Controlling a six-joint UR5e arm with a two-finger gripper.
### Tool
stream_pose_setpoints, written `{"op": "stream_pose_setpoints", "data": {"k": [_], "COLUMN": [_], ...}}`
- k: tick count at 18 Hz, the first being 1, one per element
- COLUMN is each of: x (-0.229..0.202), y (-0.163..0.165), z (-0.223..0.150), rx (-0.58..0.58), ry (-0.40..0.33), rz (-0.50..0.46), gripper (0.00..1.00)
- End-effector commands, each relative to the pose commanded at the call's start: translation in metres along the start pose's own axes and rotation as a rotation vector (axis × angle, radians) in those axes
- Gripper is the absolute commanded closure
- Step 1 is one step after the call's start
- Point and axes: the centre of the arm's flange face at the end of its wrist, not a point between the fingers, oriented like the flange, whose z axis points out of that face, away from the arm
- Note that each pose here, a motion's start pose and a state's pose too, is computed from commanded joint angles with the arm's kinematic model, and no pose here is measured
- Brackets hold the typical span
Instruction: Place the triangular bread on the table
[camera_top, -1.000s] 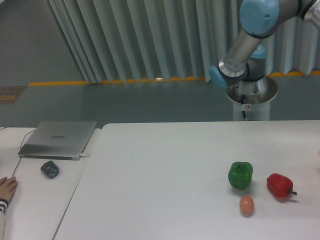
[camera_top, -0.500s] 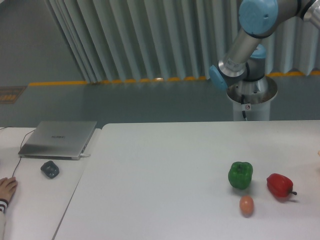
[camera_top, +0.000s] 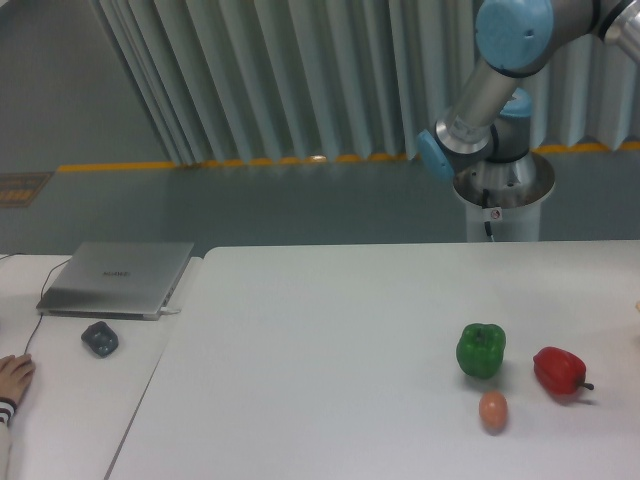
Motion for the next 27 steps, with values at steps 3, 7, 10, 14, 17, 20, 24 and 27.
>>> {"op": "stream_pose_setpoints", "data": {"k": [3, 7, 10, 14, 17, 20, 24, 27], "x": [0.001, -0.001, -0.001, -0.002, -0.003, -0.004, -0.003, -0.001], "y": [-0.002, -0.009, -0.01, -0.014, -0.017, -0.014, -0.013, -0.014], "z": [0.002, 0.002, 0.004, 0.008, 0.006, 0.001, 0.001, 0.001], "rx": [0.002, 0.001, 0.002, 0.002, -0.01, -0.042, -0.043, -0.045], "ry": [0.003, 0.004, 0.006, 0.013, 0.017, 0.024, 0.031, 0.034], "rz": [0.002, 0.011, 0.011, 0.021, 0.025, 0.032, 0.03, 0.027], "gripper": [0.0, 0.0, 0.0, 0.01, 0.11, 0.38, 0.66, 0.85]}}
